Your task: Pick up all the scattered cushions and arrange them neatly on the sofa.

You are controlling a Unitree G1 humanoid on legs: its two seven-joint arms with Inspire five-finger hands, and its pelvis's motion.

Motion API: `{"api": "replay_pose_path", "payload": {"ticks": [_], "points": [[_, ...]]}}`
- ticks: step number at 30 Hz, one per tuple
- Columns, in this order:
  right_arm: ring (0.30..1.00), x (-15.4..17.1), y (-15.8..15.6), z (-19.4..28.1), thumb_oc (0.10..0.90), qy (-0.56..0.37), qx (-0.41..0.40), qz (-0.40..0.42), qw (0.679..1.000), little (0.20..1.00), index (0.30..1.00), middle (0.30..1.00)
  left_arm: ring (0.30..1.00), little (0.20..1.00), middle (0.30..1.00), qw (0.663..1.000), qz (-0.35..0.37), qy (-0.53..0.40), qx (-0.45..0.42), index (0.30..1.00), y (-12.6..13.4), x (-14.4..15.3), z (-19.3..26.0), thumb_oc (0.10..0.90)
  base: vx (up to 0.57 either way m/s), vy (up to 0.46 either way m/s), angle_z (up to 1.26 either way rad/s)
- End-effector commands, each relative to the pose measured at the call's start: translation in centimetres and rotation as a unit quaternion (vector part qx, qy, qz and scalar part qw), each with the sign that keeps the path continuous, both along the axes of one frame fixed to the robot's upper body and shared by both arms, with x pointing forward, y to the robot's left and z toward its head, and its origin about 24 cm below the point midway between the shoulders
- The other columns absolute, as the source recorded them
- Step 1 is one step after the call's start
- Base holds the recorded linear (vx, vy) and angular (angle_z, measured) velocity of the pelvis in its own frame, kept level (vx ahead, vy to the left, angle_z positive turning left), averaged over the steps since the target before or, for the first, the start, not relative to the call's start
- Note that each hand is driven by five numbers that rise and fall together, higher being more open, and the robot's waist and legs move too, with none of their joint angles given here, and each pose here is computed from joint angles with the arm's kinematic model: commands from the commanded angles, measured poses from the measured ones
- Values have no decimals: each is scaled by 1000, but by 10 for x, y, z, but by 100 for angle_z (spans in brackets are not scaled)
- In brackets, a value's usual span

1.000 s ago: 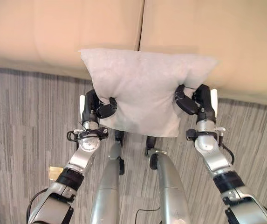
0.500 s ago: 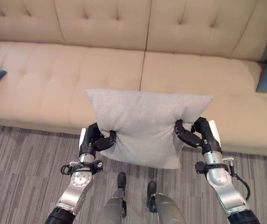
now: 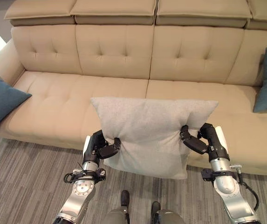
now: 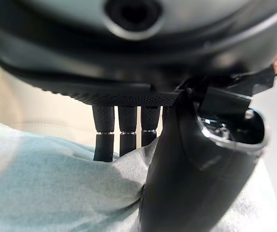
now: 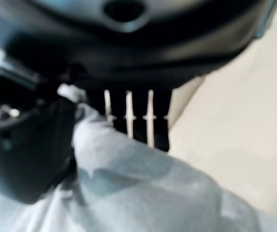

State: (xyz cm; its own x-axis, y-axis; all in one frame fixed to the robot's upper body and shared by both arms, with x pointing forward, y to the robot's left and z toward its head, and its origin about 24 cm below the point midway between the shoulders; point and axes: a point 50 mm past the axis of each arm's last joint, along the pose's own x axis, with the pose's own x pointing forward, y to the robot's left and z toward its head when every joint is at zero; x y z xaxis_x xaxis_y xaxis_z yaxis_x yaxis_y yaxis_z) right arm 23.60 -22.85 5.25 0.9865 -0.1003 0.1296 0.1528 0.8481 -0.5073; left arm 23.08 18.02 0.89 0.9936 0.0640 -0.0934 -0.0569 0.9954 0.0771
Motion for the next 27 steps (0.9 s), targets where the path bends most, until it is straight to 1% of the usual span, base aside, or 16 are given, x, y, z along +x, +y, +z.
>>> {"api": "replay_pose_path", "payload": {"ticks": [1, 4, 9, 15, 20, 27], "points": [[300, 10, 18, 46, 400, -130, 30, 43, 990, 300, 300, 300, 300, 300, 300, 988, -40, -149, -9, 300, -9, 14, 53, 400, 264, 229, -28], [300, 12, 27, 48, 400, -135, 41, 56, 988, 300, 300, 300, 300, 300, 300, 987, -50, -152, 10, 300, -9, 15, 55, 400, 148, 192, -21], [300, 17, 42, 52, 400, -143, 49, 84, 985, 300, 300, 300, 300, 300, 300, 983, -44, -174, 29, 300, -5, 18, 66, 400, 76, 188, -31], [300, 20, 45, 51, 400, -138, 52, 96, 984, 300, 300, 300, 300, 300, 300, 984, -34, -171, 23, 300, -3, 17, 64, 400, 150, 37, -16], [300, 21, 41, 50, 400, -132, 53, 90, 986, 300, 300, 300, 300, 300, 300, 985, -32, -171, 6, 300, -7, 20, 63, 400, 200, -33, -22], [300, 10, 24, 41, 400, -122, 59, 55, 989, 300, 300, 300, 300, 300, 300, 984, -50, -168, -14, 300, -18, 20, 61, 400, 231, -112, 55]]}}
